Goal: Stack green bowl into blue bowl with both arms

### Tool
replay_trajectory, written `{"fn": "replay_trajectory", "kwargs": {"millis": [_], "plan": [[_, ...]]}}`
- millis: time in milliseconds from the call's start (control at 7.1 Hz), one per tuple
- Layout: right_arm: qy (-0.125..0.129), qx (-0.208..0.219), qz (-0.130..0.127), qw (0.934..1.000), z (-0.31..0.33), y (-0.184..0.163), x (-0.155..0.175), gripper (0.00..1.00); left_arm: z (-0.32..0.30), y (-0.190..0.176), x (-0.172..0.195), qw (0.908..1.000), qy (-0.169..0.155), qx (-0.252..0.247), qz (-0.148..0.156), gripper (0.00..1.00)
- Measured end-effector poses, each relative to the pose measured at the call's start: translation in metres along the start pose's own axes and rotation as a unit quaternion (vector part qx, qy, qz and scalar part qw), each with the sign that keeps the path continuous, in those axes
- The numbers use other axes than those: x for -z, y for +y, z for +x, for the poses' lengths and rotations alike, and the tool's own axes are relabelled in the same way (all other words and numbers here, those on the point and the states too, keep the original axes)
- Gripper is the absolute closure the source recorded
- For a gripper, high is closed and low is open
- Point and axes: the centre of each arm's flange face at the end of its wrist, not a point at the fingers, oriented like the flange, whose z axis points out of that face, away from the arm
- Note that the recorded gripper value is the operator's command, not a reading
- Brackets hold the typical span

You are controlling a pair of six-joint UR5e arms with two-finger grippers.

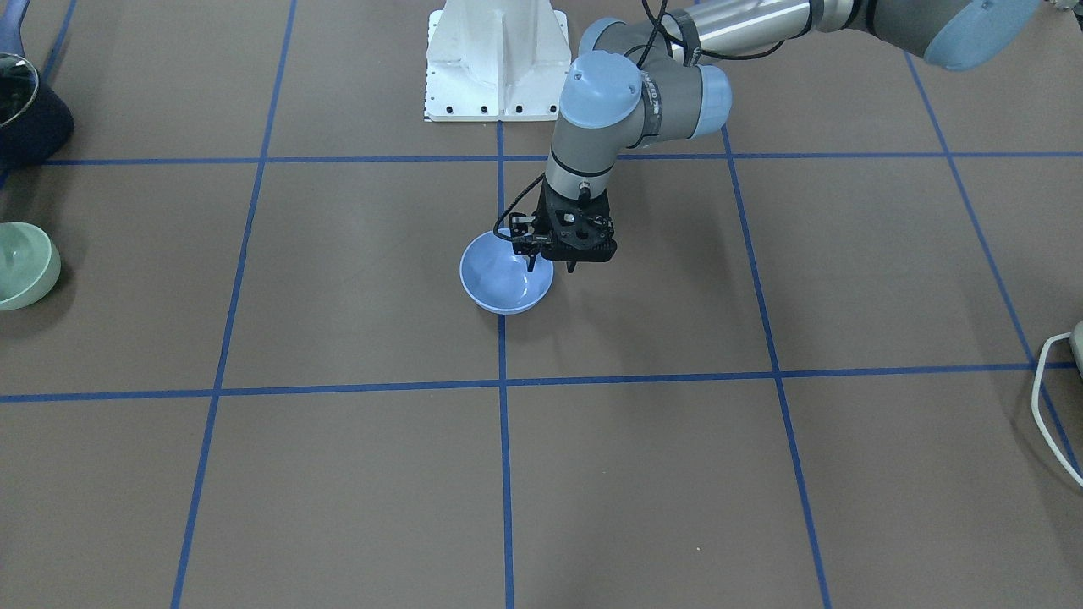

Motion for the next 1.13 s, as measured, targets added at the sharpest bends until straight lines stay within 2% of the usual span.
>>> {"fn": "replay_trajectory", "kwargs": {"millis": [282,423,845,1127], "plan": [[-0.001,-0.004,0.0,1.0,-0.003,-0.002,0.0,0.71,-0.001,-0.002,0.014,0.9999,0.01,-0.004,0.005,0.03],[-0.001,-0.004,0.0,1.0,-0.005,-0.003,0.0,0.99,-0.007,-0.002,0.022,0.9999,0.014,-0.004,0.007,0.03],[-0.012,-0.017,-0.003,0.9998,-0.015,-0.009,-0.001,1.0,-0.069,-0.025,0.071,0.9992,0.031,-0.024,-0.008,0.03],[-0.023,-0.026,0.0,0.9994,-0.029,-0.018,0.004,1.0,-0.14,-0.055,0.095,0.9973,0.021,-0.069,-0.013,0.03]]}}
